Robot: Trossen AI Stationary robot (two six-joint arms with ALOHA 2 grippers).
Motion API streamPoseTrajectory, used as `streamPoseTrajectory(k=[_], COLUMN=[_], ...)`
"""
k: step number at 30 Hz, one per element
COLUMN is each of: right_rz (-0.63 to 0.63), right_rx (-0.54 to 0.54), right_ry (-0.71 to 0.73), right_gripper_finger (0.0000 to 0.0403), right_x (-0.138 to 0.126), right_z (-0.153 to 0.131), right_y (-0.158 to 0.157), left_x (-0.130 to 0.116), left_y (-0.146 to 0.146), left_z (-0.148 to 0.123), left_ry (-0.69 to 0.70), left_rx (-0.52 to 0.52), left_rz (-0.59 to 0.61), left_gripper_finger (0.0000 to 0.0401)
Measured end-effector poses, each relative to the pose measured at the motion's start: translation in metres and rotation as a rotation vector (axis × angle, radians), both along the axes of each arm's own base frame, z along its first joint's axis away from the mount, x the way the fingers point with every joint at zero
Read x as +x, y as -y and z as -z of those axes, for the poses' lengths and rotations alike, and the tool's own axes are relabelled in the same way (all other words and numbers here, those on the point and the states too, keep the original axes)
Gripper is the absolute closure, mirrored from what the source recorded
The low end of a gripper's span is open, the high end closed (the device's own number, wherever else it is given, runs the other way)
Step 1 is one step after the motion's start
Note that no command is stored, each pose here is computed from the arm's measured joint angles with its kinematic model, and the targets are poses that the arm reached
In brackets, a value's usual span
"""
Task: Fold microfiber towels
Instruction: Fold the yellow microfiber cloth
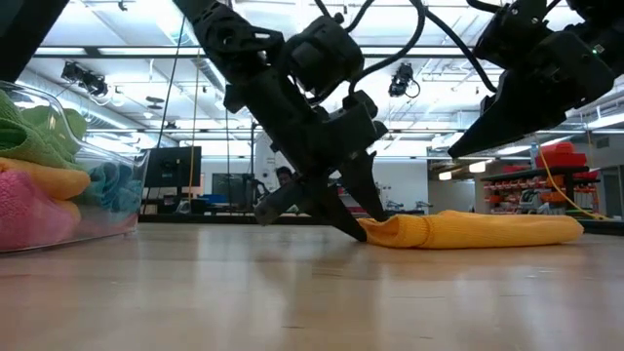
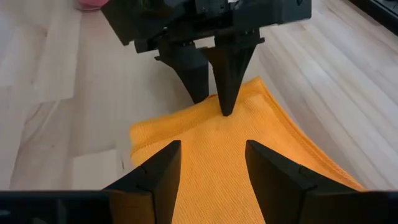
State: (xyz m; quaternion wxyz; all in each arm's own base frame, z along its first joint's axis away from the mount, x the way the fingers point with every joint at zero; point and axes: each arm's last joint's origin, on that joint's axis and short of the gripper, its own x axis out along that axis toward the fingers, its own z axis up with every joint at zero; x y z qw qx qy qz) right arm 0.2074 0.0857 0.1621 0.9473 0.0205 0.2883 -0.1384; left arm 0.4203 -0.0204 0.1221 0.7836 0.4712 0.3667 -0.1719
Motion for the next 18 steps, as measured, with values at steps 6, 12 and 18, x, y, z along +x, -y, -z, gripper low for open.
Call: streamPoseTrajectory(k=[6, 12, 18], right_rz=[0.004, 0.008, 0.01], right_rx=[0.008, 0.021, 0.026], right_ry=[0.004, 0.021, 0.02], right_gripper_finger=[0.0215, 0.0215, 0.0215], right_x=[0.0, 0.001, 0.001], right_z=[0.0, -0.001, -0.001], right_y=[0.0, -0.001, -0.001], left_x=[0.002, 0.007, 0.007], left_y=[-0.001, -0.002, -0.001], left_z=[0.008, 0.015, 0.021], left_ry=[-0.005, 0.032, 0.02], left_rx=[-0.02, -0.085, -0.151], left_rz=[0.021, -0.015, -0.087], left_gripper_finger=[0.0261, 0.0322, 0.0388])
